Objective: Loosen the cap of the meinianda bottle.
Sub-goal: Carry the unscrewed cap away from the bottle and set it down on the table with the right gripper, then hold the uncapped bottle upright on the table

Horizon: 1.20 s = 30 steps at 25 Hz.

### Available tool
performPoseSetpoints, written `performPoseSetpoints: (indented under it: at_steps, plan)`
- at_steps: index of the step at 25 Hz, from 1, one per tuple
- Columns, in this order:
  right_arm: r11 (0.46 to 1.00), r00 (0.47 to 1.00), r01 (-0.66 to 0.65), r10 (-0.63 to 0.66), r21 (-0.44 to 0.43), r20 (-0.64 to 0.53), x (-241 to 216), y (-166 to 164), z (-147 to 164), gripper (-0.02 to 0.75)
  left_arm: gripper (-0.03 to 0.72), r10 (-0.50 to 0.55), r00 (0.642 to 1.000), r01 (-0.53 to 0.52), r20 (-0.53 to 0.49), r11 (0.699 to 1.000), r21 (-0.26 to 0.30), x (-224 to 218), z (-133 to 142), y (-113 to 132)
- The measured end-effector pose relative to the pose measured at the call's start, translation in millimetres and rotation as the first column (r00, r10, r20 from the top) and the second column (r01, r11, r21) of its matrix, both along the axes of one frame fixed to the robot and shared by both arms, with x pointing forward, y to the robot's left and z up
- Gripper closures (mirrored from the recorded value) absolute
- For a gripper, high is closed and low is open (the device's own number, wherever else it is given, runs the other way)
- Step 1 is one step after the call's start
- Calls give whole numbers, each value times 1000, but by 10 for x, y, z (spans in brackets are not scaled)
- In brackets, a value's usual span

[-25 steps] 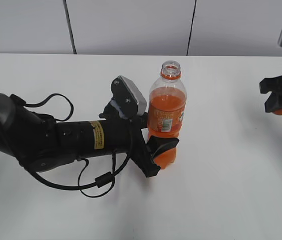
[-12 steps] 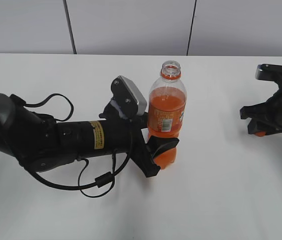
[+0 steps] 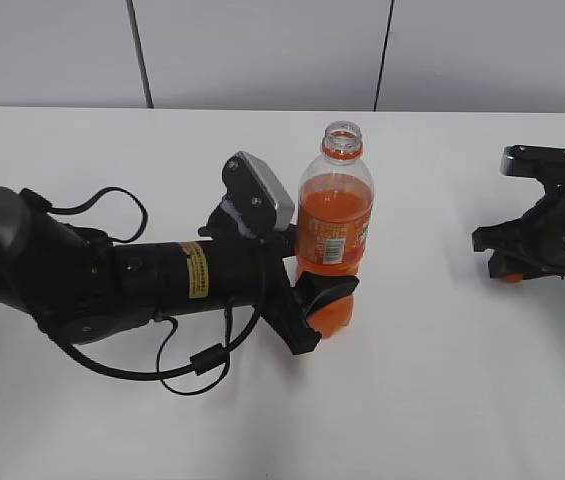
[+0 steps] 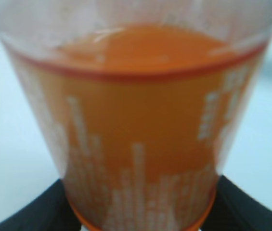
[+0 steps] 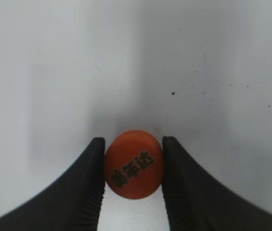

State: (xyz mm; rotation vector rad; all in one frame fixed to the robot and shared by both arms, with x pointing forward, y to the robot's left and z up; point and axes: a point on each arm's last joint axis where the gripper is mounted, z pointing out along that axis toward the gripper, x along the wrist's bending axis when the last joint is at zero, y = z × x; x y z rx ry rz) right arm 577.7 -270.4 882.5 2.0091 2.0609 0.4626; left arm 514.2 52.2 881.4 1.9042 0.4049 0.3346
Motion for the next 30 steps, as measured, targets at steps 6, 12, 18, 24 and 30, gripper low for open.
performPoseSetpoints:
  at_steps: [6,12,18,24,30]
  plan:
    - [1000,1000,-1,1,-1,1,-1,0,-1,465,284,0,1000,0,0,1000,0,0,0,0]
    - [1000,1000,-1,1,-1,0,-3,0,-3,293,284,0,1000,0,0,1000,0,0,0,0]
    - [1000,1000,0,0,3,-17,-18,2,-9,158,284,1,1000,-1,-1,1000,1,1,-1,1]
    - [1000,999,22,-21,22,-37,-33,12,-9,153,229,12,1000,-12,-7,1000,27,6,-2,15]
    - [999,1000,22,-22,28,13,-35,12,170,152,90,34,999,-31,-31,995,96,14,-62,52]
